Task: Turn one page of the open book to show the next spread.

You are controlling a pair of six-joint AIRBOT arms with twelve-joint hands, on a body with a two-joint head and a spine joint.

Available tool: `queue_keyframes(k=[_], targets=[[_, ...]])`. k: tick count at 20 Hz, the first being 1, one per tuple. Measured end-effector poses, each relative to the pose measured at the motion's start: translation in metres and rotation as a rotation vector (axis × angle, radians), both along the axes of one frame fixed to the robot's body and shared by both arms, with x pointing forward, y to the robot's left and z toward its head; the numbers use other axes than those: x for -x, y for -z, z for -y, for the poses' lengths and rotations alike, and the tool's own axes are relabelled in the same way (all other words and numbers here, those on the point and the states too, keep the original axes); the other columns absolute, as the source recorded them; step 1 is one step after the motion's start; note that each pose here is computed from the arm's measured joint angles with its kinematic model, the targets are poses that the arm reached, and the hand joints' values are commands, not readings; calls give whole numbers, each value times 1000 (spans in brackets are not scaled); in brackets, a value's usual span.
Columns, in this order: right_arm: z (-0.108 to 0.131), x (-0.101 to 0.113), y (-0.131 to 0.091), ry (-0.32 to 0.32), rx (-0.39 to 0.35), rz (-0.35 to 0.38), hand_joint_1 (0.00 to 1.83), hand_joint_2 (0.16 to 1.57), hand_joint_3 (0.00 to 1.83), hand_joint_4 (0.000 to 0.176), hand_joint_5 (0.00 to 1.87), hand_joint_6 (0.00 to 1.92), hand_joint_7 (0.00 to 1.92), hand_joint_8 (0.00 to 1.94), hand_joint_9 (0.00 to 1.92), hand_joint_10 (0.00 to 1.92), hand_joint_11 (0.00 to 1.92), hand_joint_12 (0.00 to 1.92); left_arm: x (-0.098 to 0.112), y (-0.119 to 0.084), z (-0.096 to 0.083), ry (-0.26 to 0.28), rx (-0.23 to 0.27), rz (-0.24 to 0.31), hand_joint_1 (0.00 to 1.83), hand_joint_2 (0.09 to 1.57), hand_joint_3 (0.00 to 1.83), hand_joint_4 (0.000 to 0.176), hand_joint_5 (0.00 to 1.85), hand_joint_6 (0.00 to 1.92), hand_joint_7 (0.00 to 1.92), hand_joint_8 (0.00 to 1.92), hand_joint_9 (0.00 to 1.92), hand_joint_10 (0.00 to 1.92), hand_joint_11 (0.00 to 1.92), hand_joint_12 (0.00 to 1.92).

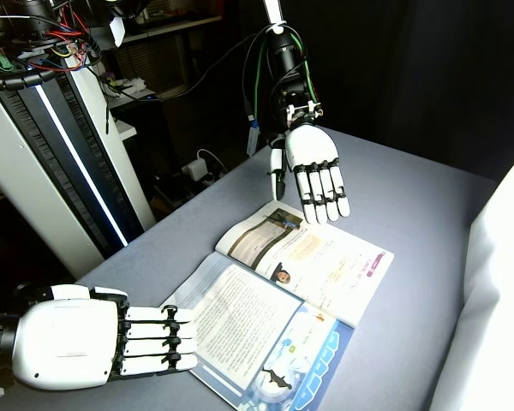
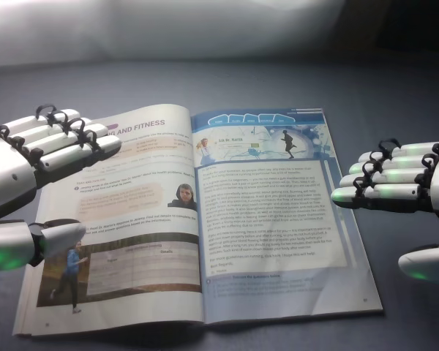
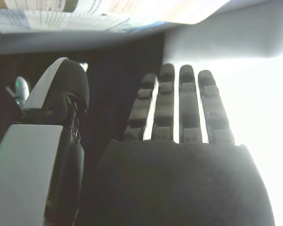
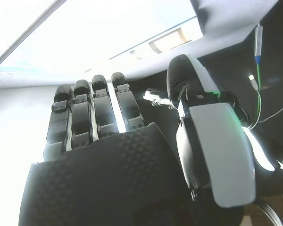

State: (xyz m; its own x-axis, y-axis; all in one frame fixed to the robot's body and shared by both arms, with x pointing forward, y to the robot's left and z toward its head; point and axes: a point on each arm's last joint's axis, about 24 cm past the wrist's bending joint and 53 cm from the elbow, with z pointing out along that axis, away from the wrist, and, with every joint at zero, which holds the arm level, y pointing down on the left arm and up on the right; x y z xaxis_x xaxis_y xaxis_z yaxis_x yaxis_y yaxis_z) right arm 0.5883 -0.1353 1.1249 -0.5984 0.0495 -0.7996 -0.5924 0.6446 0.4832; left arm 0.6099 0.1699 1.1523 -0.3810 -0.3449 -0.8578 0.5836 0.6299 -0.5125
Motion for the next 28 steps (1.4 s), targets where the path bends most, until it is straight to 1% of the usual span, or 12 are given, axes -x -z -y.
queue_keyframes(k=[2, 4, 5, 7, 10, 11, 15, 17, 19, 22, 24, 28], targets=[[0, -1, -1, 3, 0, 1, 0, 1331, 28, 0, 0, 0, 0, 0, 0, 0, 0, 0, 2, 0, -4, -3, -10, -2, 92, 1401, 8, 0, 0, 0, 0, 0, 0, 0, 0, 0], [1, -1, 0, 0, 6, 5, 0, 1343, 24, 0, 0, 0, 0, 0, 0, 0, 0, 0, 3, 1, -6, -5, -26, -7, 26, 1410, 8, 0, 0, 0, 0, 0, 0, 0, 0, 0], [0, -1, -2, -5, 10, 15, 35, 1340, 18, 0, 0, 0, 0, 0, 0, 0, 0, 0, 4, 1, -8, -7, -31, -9, 35, 1414, 7, 0, 0, 0, 0, 0, 0, 0, 0, 0], [-2, -3, -6, -11, 16, 33, 5, 1344, 16, 0, 0, 0, 0, 0, 0, 0, 0, 0, 5, 0, -11, -11, -39, -13, 65, 1406, 0, 0, 0, 0, 0, 0, 0, 0, 0, 0], [-8, -4, 0, -45, 76, 54, 2, 1341, 10, 0, 0, 0, 0, 0, 0, 0, 0, 0, 4, 1, -14, -23, -40, -20, 94, 1403, 0, 0, 12, 3, 0, 0, 0, 0, 0, 0], [-12, -4, 2, -58, 84, 51, 0, 1338, 8, 0, 0, 0, 0, 0, 0, 0, 0, 0, 4, 2, -15, -24, -41, -21, 129, 1407, 0, 0, 10, 2, 0, 0, 0, 0, 0, 0], [-16, -4, 18, -84, 133, 22, 0, 1303, 0, 0, 0, 0, 0, 0, 0, 0, 0, 0, 5, 1, -18, -35, -38, -19, 73, 1417, 3, 0, 0, 0, 0, 0, 0, 0, 0, 0], [-16, -5, 25, -92, 151, 5, 0, 1298, 0, 0, 56, 23, 0, 0, 0, 0, 0, 0, 5, -1, -21, -44, -39, -15, 156, 1419, 0, 3, 0, 0, 0, 0, 0, 0, 0, 0], [-15, -6, 30, -92, 171, -1, 0, 1294, 0, 0, 22, 7, 0, 0, 0, 0, 9, 4, 4, -4, -22, -45, -35, -6, 165, 1422, 1, 2, 0, 0, 0, 0, 0, 0, 0, 0], [-17, -6, 36, -99, 183, -12, 0, 1293, 0, 0, 1, 0, 0, 0, 0, 0, 0, 0, 4, -5, -23, -51, -34, -3, 121, 1422, 2, 0, 0, 0, 0, 0, 0, 0, 0, 0], [-19, -6, 38, -106, 187, -13, 0, 1299, 0, 0, 15, 6, 0, 0, 0, 0, 0, 0, 4, -5, -24, -53, -33, 1, 173, 1411, 0, 0, 3, 1, 0, 0, 0, 0, 0, 0], [-27, -4, 45, -126, 195, -21, 0, 1313, 1, 0, 51, 19, 22, 8, 0, 0, 0, 0, 4, -6, -25, -59, -27, 1, 144, 1406, 0, 0, 0, 0, 0, 0, 0, 0, 0, 0]])
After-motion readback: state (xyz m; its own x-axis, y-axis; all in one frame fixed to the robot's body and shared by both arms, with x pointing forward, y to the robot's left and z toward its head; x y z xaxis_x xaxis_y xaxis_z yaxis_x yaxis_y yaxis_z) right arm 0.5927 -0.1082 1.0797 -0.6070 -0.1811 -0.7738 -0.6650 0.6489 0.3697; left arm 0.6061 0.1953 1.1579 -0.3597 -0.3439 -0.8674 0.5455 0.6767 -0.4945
